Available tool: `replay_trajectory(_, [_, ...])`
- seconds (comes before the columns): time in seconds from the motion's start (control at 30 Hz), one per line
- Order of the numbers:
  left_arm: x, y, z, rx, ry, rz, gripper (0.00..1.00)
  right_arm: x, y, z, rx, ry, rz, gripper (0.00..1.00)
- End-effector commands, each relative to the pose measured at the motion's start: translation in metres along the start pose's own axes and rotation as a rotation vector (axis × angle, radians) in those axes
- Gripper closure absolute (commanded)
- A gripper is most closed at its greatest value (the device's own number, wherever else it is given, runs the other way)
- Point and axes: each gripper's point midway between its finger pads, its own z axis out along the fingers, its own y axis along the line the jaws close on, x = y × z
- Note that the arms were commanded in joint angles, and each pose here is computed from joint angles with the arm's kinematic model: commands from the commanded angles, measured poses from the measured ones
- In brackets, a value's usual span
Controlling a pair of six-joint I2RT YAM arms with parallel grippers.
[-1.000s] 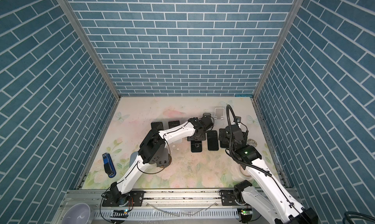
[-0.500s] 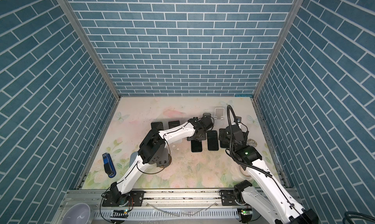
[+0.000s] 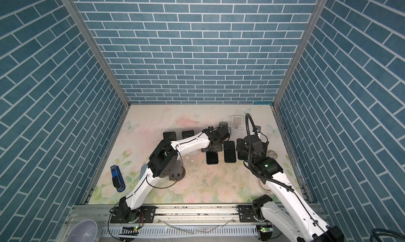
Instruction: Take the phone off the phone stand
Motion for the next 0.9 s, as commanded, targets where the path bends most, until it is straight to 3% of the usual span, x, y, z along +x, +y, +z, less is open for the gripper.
replay_trajectory(0.0, [0.021, 0.020, 0.016, -0.066, 0.072, 0.028, 0.17, 0.003, -0.001, 0.001, 0.000, 0.004, 0.011, 0.01])
replay_trajectory(0.47, [-0.009, -0.001, -0.033, 0.009, -0.082, 0.095, 0.00, -0.003, 0.002, -0.002, -0.016, 0.004, 0.012, 0.01])
replay_trajectory(0.87, [-0.024, -0.009, -0.082, 0.070, -0.185, 0.114, 0.00, -0.013, 0.001, -0.013, -0.018, -0.007, 0.014, 0.01])
